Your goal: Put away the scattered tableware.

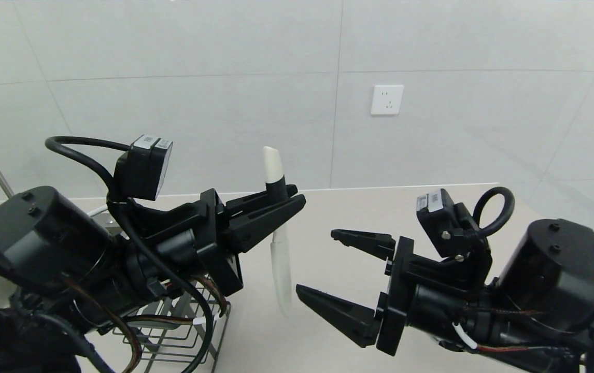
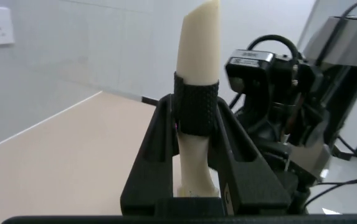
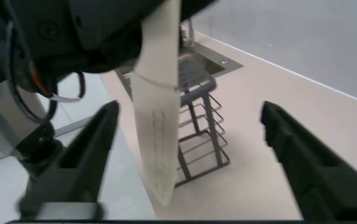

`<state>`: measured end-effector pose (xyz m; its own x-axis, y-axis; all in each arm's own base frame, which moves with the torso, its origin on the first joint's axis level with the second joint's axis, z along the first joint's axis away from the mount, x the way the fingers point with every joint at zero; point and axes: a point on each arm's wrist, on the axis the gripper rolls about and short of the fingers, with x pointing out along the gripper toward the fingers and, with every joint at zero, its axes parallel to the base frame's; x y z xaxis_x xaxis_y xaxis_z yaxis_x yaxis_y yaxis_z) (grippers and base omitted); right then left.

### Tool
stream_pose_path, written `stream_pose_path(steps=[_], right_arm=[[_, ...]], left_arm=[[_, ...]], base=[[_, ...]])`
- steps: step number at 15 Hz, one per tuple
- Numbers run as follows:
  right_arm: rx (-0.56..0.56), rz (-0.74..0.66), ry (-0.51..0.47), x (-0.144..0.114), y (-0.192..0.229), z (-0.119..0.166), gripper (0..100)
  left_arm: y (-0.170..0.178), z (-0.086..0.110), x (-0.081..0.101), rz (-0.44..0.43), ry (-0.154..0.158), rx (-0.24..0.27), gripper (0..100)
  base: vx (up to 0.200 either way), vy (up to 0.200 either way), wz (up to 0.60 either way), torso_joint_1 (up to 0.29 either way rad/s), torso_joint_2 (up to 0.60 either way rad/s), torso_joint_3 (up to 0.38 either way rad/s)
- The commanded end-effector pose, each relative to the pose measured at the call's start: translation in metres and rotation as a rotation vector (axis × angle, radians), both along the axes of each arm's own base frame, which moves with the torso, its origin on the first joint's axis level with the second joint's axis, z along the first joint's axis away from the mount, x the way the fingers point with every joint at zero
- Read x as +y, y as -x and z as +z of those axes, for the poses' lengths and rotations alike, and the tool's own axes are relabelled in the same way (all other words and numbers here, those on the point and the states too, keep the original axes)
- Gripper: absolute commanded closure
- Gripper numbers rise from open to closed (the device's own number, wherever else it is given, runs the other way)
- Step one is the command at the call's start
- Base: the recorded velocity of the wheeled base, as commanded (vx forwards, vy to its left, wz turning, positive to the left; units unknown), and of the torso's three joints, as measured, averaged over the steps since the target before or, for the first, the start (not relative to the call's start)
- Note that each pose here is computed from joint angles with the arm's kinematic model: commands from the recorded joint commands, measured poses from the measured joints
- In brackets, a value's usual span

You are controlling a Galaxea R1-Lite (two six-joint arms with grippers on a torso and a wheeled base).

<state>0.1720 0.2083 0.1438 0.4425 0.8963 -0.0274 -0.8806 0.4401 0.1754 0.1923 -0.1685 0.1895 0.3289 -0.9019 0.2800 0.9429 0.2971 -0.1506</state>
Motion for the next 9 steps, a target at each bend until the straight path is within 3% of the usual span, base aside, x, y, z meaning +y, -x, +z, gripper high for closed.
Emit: stream_pose_path(steps=[1,5,6,9], right_arm=[[-0.039,-0.094,-0.041,-0.036,0.008,0.017,0],[-0.14,-0.321,-0.124,-0.115,0.037,0.038,0],[-0.156,-0.391,-0.13,-0.136,0.051,0.034,0],[-0.205,-0.646,-0.13,-0.183,0.092,0.024,0]], left_arm=[[-0.004,0.003,0.009,0.044,0.001,-0.024,100],[-0.003,0.005,0.015,0.082,-0.015,-0.089,100],[-0.002,0.002,0.016,0.086,-0.028,-0.083,100],[-0.006,-0.001,0.013,0.101,-0.029,-0.071,100]], base=[[0.0,0.0,0.0,0.0,0.0,0.0],[0.0,0.0,0.0,0.0,0.0,0.0],[0.0,0.0,0.0,0.0,0.0,0.0],[0.0,0.0,0.0,0.0,0.0,0.0]])
